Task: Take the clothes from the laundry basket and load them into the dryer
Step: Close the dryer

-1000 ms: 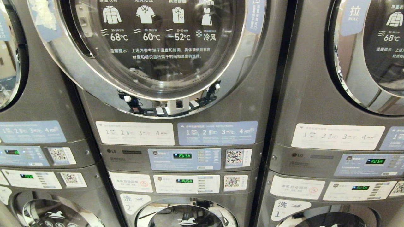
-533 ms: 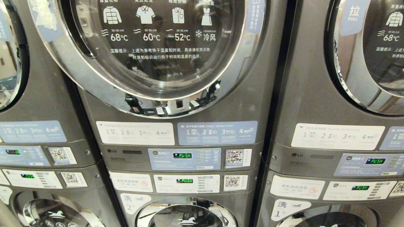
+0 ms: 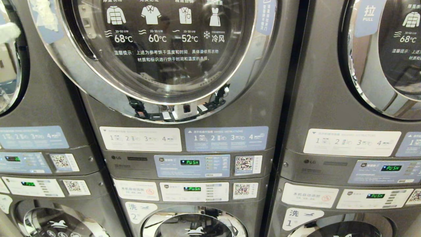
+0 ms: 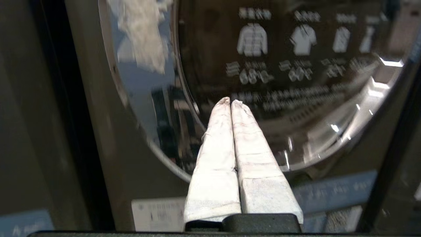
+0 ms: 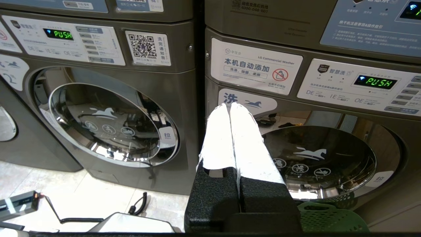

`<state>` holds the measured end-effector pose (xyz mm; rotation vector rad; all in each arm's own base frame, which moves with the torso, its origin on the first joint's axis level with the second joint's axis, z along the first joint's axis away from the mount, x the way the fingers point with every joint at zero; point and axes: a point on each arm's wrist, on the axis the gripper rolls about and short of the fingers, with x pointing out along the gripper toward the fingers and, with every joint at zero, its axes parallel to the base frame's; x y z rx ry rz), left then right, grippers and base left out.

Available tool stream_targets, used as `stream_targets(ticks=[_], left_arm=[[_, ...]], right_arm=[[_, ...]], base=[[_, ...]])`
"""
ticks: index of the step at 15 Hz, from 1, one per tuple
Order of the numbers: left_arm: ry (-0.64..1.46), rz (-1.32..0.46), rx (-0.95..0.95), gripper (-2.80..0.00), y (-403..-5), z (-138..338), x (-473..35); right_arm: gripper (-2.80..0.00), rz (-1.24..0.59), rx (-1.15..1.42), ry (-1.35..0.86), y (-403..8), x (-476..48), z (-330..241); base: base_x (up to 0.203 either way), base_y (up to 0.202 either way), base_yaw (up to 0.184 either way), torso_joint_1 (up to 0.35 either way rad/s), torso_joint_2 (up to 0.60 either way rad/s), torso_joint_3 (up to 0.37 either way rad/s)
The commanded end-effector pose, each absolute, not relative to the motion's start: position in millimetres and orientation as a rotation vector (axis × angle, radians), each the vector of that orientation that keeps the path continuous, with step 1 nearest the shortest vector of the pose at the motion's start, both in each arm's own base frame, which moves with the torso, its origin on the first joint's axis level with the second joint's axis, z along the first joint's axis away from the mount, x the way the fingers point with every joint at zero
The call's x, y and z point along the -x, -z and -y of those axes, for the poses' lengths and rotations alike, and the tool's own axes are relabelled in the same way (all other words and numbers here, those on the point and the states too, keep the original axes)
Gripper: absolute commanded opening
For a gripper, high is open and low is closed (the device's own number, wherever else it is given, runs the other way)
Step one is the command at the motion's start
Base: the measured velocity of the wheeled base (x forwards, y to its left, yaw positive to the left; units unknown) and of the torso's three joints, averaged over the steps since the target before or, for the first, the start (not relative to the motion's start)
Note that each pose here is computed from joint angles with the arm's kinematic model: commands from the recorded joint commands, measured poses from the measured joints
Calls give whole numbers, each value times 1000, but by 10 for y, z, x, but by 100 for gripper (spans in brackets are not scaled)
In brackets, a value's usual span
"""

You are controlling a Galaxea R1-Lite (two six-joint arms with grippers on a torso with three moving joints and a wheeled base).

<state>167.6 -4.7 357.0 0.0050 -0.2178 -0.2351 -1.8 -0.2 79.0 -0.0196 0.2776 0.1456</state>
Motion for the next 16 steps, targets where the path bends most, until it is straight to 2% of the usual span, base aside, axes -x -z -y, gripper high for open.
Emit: stream_targets(ticks=[1, 7, 16], left_arm=[[233, 157, 3, -280, -3531, 36, -2305], [120, 233, -32, -280, -3754, 0, -2722], [3, 280, -84, -280, -3735, -29, -3361]], right_arm=[[-280, -280, 20, -146, -790, 16, 2], [-280, -280, 20, -146, -790, 16, 2], [-280, -280, 21, -147, -790, 16, 2]], base=[[0, 0, 0, 0, 0, 0], [0, 0, 0, 0, 0, 0], [0, 0, 0, 0, 0, 0]])
